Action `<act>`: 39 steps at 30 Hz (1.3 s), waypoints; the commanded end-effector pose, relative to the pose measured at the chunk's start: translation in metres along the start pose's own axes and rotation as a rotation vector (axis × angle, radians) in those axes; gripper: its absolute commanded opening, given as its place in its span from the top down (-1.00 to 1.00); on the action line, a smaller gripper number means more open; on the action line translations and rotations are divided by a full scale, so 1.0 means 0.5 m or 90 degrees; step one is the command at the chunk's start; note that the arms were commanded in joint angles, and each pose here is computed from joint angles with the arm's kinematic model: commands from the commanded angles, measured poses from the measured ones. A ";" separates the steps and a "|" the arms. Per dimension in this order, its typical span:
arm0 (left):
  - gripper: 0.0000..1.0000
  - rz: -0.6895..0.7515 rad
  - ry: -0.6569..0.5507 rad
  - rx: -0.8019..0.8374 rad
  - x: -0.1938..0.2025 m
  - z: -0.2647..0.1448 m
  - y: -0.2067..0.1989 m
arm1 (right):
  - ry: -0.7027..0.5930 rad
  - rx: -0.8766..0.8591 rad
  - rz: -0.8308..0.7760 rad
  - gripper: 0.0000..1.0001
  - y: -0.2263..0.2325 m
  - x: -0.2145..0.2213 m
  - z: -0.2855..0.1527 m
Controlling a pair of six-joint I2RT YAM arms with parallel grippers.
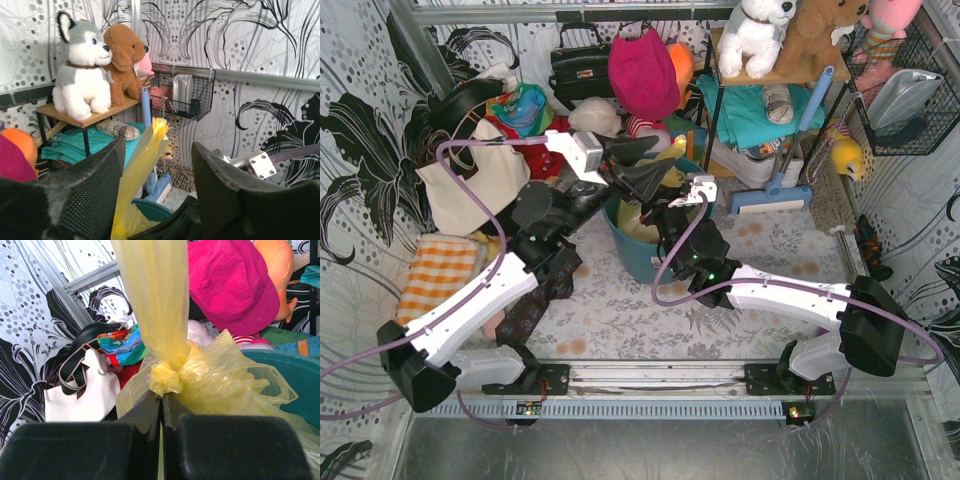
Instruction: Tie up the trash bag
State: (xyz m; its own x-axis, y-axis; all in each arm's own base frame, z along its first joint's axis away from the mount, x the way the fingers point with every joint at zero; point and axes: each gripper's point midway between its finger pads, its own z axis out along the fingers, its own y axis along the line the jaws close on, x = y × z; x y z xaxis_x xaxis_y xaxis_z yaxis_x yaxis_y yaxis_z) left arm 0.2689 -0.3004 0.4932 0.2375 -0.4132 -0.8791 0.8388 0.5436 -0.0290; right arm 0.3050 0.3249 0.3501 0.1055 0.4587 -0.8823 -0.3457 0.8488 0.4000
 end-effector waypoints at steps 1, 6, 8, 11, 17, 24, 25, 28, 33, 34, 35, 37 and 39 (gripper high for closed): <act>-0.32 0.006 -0.022 -0.084 -0.064 -0.030 0.033 | -0.029 0.018 0.027 1.00 -0.007 -0.032 -0.005; -0.27 -0.010 0.007 -0.189 -0.069 -0.075 0.078 | -0.026 0.021 0.027 1.00 -0.010 -0.033 -0.007; -0.17 -0.014 0.042 -0.222 -0.046 -0.087 0.094 | -0.022 0.020 0.028 1.00 -0.010 -0.032 -0.008; -0.10 -0.050 0.097 -0.263 0.022 -0.101 0.115 | -0.018 0.019 0.031 1.00 -0.010 -0.033 -0.010; -0.04 -0.172 0.162 -0.268 0.118 -0.124 0.177 | -0.006 0.019 0.032 1.00 -0.012 -0.029 -0.014; -0.02 -0.279 0.163 -0.123 0.149 -0.126 0.179 | 0.000 0.017 0.036 1.00 -0.011 -0.031 -0.017; -0.02 -0.292 0.167 -0.103 0.156 -0.127 0.175 | 0.001 0.015 0.035 1.00 -0.010 -0.031 -0.017; -0.03 -0.326 0.174 -0.055 0.171 -0.130 0.165 | 0.004 0.013 0.036 1.00 -0.007 -0.029 -0.016; -0.09 -0.368 0.160 0.005 0.175 -0.130 0.156 | 0.009 0.016 0.037 1.00 -0.009 -0.025 -0.016; -0.09 -0.375 0.161 0.011 0.177 -0.129 0.155 | 0.009 0.016 0.037 1.00 -0.009 -0.025 -0.017; -0.09 -0.377 0.164 0.015 0.179 -0.128 0.157 | 0.009 0.016 0.036 1.00 -0.009 -0.025 -0.017; -0.07 -0.379 0.173 0.013 0.190 -0.125 0.162 | 0.008 0.018 0.037 1.00 -0.010 -0.026 -0.016; -0.04 -0.380 0.181 0.010 0.200 -0.123 0.168 | 0.010 0.017 0.036 1.00 -0.009 -0.024 -0.016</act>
State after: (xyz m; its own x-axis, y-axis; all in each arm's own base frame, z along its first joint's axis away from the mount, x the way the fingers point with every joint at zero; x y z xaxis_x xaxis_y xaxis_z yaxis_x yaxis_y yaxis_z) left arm 0.3403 -0.2474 0.3576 -0.4339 -0.4395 -0.7865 0.7349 0.3324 -0.5911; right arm 0.3025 0.3172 0.3468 0.0693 0.4630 -0.8837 -0.3189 0.8496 0.4201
